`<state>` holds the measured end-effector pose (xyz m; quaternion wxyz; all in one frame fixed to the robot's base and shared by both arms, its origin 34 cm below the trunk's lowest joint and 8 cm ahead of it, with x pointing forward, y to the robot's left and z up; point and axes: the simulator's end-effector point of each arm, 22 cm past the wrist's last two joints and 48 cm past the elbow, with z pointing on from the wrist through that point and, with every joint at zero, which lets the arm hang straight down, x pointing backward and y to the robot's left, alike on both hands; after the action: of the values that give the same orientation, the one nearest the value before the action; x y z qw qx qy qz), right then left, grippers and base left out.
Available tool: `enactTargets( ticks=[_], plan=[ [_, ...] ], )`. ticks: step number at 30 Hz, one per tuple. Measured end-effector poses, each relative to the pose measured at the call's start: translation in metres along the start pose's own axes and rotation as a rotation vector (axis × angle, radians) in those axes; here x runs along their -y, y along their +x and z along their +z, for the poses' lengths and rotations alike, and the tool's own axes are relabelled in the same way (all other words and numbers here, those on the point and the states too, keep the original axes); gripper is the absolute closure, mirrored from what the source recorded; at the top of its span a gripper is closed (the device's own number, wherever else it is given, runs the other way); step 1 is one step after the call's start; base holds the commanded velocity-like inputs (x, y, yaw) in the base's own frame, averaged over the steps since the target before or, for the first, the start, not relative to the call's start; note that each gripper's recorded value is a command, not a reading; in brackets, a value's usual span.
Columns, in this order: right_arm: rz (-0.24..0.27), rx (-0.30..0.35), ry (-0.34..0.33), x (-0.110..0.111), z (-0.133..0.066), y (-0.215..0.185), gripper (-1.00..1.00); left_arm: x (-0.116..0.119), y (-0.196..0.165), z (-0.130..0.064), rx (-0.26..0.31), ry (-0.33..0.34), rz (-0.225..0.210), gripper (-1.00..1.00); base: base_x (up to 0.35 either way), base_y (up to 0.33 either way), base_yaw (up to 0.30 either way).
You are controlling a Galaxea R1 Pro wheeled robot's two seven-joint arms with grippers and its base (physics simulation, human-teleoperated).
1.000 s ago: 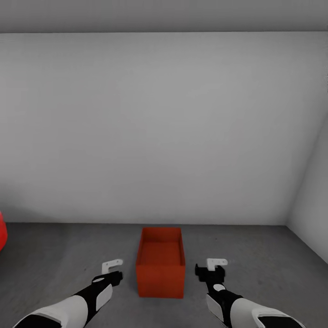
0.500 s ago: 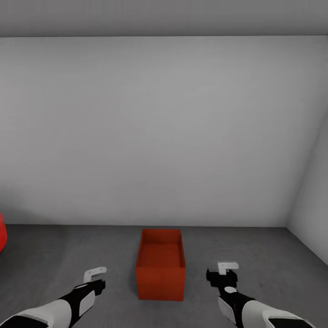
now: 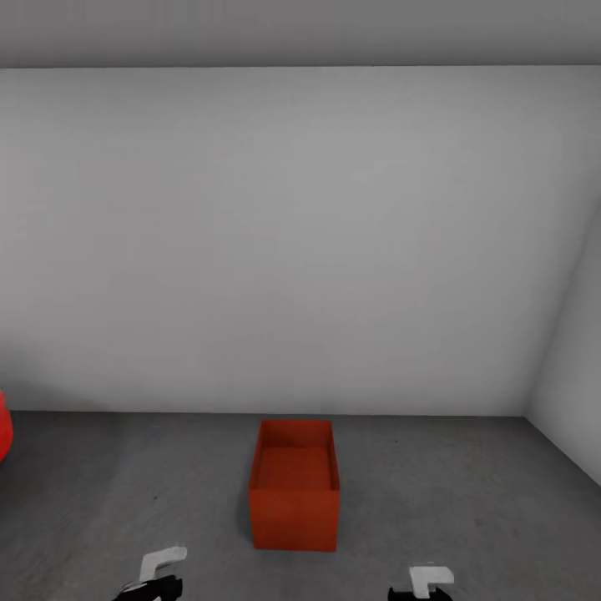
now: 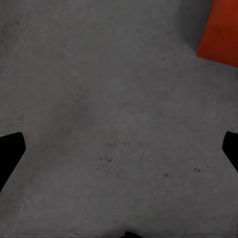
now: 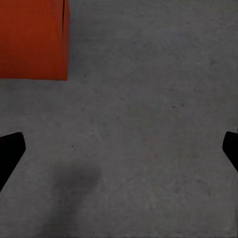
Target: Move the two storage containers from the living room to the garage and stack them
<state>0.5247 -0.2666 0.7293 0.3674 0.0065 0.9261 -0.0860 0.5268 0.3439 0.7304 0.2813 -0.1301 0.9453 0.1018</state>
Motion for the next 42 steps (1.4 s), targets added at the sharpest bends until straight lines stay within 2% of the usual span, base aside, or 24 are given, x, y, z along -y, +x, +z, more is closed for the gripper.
enactTargets(
  ticks=[8, 13, 16, 20, 27, 34, 35, 37, 42],
  plan=[
    [-0.049, -0.247, -0.012, -0.002, -0.024, 0.108, -1.00, -0.003, 0.084, -0.005, -0.105, 0.000, 0.028, -1.00, 0.000, 0.000, 0.000],
    [-0.060, -0.324, -0.040, -0.005, -0.041, 0.153, -1.00, 0.002, 0.115, -0.011, -0.144, 0.008, 0.037, -1.00, 0.000, 0.000, 0.000],
    [-0.060, -0.382, -0.086, -0.014, -0.059, 0.193, -1.00, 0.004, 0.147, -0.017, -0.183, 0.012, 0.043, -1.00, 0.000, 0.000, 0.000],
    [-0.059, -0.401, -0.112, -0.019, -0.067, 0.208, -1.00, 0.002, 0.169, -0.021, -0.211, 0.011, 0.051, -1.00, 0.000, 0.000, 0.000],
    [-0.042, -0.392, -0.165, -0.031, -0.071, 0.212, -1.00, -0.005, 0.202, -0.029, -0.255, 0.003, 0.061, -1.00, 0.000, 0.000, 0.000],
    [-0.039, -0.405, -0.181, -0.034, -0.078, 0.223, -1.00, -0.012, 0.220, -0.033, -0.278, -0.003, 0.067, -1.00, 0.000, 0.000, 0.000],
    [-0.035, -0.413, -0.183, -0.036, -0.079, 0.226, -1.00, -0.020, 0.237, -0.038, -0.287, -0.017, 0.072, -1.00, 0.000, 0.000, 0.000],
    [-0.034, -0.415, -0.183, -0.036, -0.081, 0.229, -1.00, -0.019, 0.247, -0.041, -0.296, -0.011, 0.076, -1.00, 0.000, 0.000, 0.000],
    [-0.034, -0.410, -0.183, -0.036, -0.082, 0.229, -1.00, -0.018, 0.247, -0.042, -0.293, -0.007, 0.076, -1.00, 0.000, 0.000, 0.000]
  ],
)
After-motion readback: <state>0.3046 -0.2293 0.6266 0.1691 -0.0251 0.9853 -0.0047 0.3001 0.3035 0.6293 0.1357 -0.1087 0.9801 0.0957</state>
